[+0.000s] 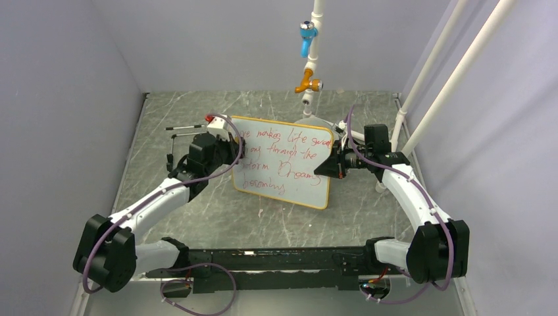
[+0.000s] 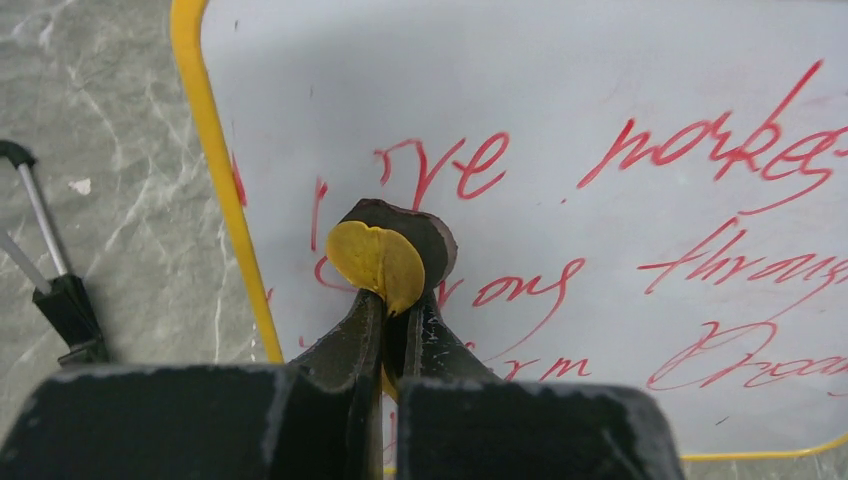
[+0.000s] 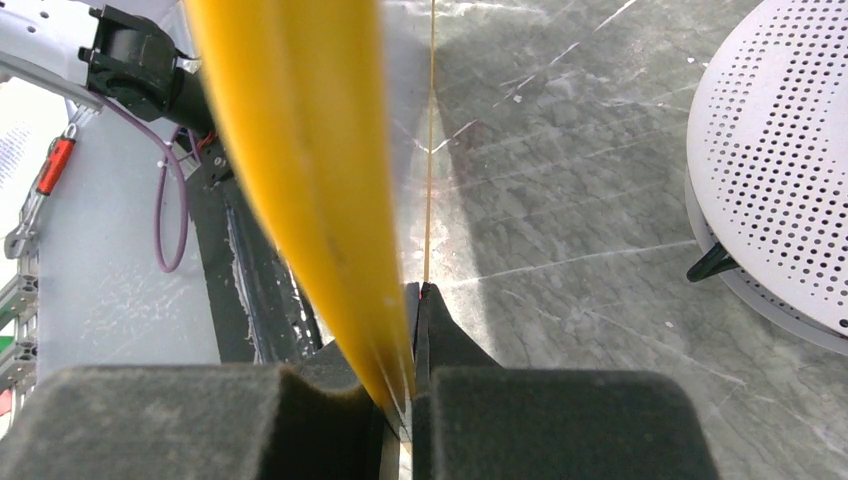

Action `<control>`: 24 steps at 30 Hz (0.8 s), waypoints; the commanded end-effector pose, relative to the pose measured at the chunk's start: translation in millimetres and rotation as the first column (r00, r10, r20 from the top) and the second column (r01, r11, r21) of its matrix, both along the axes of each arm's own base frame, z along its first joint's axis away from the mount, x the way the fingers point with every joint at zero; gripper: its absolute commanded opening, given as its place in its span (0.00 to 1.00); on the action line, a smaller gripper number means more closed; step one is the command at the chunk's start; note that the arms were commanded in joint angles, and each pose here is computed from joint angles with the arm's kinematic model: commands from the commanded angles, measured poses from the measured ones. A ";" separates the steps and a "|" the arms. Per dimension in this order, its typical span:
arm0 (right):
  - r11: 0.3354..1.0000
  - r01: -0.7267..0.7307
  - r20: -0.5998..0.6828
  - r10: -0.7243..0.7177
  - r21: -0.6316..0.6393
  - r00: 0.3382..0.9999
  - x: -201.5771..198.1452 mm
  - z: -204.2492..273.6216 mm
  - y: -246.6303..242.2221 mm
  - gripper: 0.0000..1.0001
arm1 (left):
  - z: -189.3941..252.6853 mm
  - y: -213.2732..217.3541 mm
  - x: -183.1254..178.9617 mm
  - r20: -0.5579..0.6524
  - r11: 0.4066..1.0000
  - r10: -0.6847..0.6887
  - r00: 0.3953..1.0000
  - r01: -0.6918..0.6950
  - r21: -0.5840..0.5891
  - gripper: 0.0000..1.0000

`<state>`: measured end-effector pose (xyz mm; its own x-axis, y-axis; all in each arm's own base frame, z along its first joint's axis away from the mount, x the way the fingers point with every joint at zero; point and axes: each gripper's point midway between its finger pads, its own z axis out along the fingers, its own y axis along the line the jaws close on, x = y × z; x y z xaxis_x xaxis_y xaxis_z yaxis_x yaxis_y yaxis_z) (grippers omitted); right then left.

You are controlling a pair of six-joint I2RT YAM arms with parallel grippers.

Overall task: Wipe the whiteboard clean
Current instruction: Erase the whiteboard using the whiteboard.

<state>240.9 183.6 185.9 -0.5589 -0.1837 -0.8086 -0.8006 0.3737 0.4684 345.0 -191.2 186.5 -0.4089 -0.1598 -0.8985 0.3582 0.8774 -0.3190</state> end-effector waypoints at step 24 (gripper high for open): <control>0.998 -0.050 0.166 0.054 -0.026 0.985 14.5 10.5 4.0 0.00 | 10.4 13.2 14.0 -0.022 1.000 0.014 1.000 -0.015 -0.011 0.00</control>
<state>242.9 183.9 183.9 -0.5441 -0.1930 -0.8165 -0.8114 0.3687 0.4535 359.6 -180.1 205.1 -0.4204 -0.1813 -0.8890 0.3577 0.8673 -0.3461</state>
